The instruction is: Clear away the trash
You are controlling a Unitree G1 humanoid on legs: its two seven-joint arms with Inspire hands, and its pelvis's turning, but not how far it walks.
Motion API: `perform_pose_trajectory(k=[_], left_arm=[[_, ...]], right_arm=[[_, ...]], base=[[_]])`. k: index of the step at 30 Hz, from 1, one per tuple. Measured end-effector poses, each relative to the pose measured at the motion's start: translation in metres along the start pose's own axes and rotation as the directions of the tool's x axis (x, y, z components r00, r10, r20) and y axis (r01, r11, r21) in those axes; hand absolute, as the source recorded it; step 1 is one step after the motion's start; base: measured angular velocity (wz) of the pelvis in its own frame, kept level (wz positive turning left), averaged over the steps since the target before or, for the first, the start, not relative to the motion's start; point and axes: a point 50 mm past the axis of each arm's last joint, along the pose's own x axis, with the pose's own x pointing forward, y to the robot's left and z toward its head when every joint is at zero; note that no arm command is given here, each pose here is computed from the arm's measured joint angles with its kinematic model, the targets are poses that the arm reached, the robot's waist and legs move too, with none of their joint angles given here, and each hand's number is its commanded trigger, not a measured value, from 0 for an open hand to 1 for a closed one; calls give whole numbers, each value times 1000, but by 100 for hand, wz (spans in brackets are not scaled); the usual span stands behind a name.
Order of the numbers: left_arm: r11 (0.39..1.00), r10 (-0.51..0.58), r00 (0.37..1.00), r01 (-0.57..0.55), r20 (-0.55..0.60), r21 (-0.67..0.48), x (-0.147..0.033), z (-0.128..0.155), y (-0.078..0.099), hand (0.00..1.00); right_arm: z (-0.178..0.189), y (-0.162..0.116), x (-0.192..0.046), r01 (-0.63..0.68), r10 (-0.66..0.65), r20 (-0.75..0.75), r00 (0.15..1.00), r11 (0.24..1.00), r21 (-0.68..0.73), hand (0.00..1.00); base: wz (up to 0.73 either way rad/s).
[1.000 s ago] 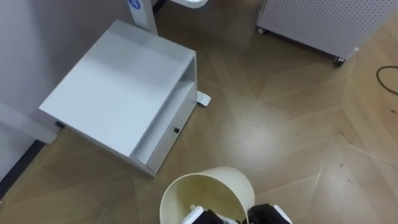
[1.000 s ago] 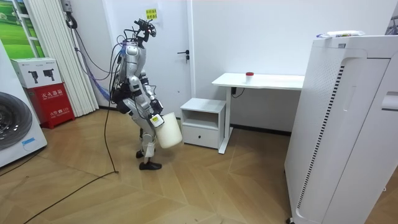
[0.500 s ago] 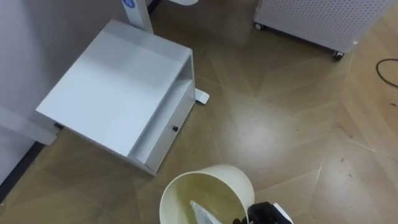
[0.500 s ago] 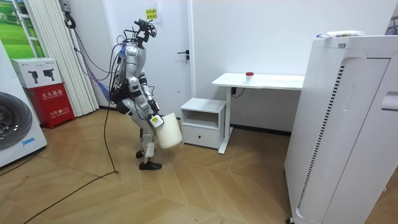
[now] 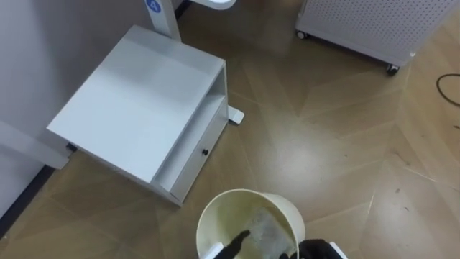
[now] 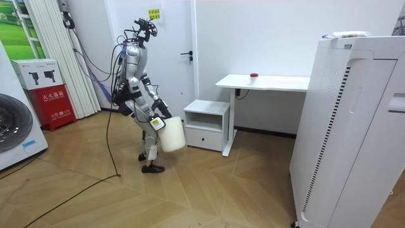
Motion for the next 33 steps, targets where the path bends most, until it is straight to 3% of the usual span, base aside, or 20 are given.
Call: perform_pose_trajectory(k=[13,22,29,33], left_arm=[[990,136,989,-134,54,-38,-2,7,23,0],[981,196,964,-190,180,-48,-5,31,42,0],[954,301,927,-289,223,-86,-16,36,57,0],[899,438,852,-411,287,-150,-27,52,79,0]], right_arm=[[-22,-22,-10,51,-47,-69,997,997,55,100],[-32,-30,-19,90,-82,-76,994,990,106,100],[-41,-29,-27,91,-82,-80,993,988,124,100],[-39,-27,-30,86,-79,-51,996,986,145,100]], base=[[-1],[-6],[-34],[-45]])
